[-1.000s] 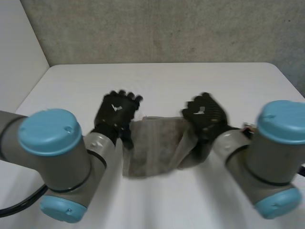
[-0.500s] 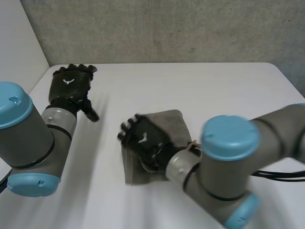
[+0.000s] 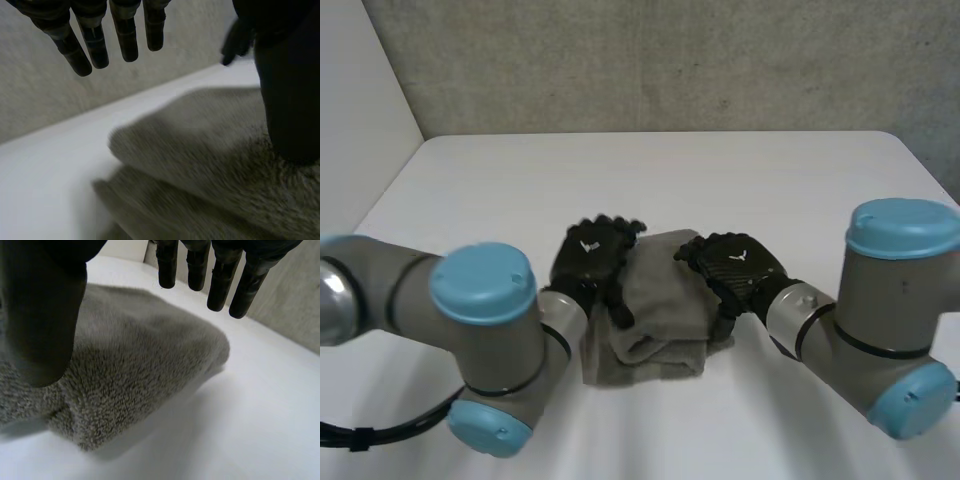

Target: Fold the towel.

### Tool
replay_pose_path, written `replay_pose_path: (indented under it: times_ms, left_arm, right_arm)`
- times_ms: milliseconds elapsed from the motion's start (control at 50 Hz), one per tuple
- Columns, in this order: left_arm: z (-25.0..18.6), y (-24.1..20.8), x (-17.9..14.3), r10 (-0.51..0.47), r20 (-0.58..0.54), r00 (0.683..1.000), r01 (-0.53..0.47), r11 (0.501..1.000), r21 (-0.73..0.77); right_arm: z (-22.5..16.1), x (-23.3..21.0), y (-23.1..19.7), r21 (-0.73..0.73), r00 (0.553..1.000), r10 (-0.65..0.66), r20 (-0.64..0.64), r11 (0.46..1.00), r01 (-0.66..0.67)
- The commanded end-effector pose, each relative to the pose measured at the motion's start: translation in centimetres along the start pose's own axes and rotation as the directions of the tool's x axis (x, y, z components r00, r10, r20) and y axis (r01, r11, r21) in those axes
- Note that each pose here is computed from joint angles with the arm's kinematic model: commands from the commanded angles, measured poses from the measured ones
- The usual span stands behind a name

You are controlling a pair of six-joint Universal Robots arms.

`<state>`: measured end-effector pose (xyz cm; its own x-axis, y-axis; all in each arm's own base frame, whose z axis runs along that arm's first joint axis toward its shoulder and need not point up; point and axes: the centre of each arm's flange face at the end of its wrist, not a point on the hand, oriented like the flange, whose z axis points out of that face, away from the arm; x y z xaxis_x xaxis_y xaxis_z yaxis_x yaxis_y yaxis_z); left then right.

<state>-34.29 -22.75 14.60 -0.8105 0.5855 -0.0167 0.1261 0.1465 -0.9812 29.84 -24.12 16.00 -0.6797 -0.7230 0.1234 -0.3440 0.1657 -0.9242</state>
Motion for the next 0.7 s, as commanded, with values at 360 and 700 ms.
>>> replay_pose_path:
  times_ms: [360, 700]
  left_arm:
    - [-3.2, -9.5, -2.1, -0.008, 0.069, 0.998, -0.002, 0.990, 0.141]
    - [-6.1, -12.4, -7.0, -0.036, 0.214, 0.976, 0.005, 0.990, 0.144]
  right_arm:
    - [-4.2, 4.7, -9.0, 0.223, 0.960, 0.005, -0.279, 0.973, 0.060]
    - [-7.7, 8.2, -10.6, 0.258, 0.887, 0.053, -0.458, 0.963, 0.076]
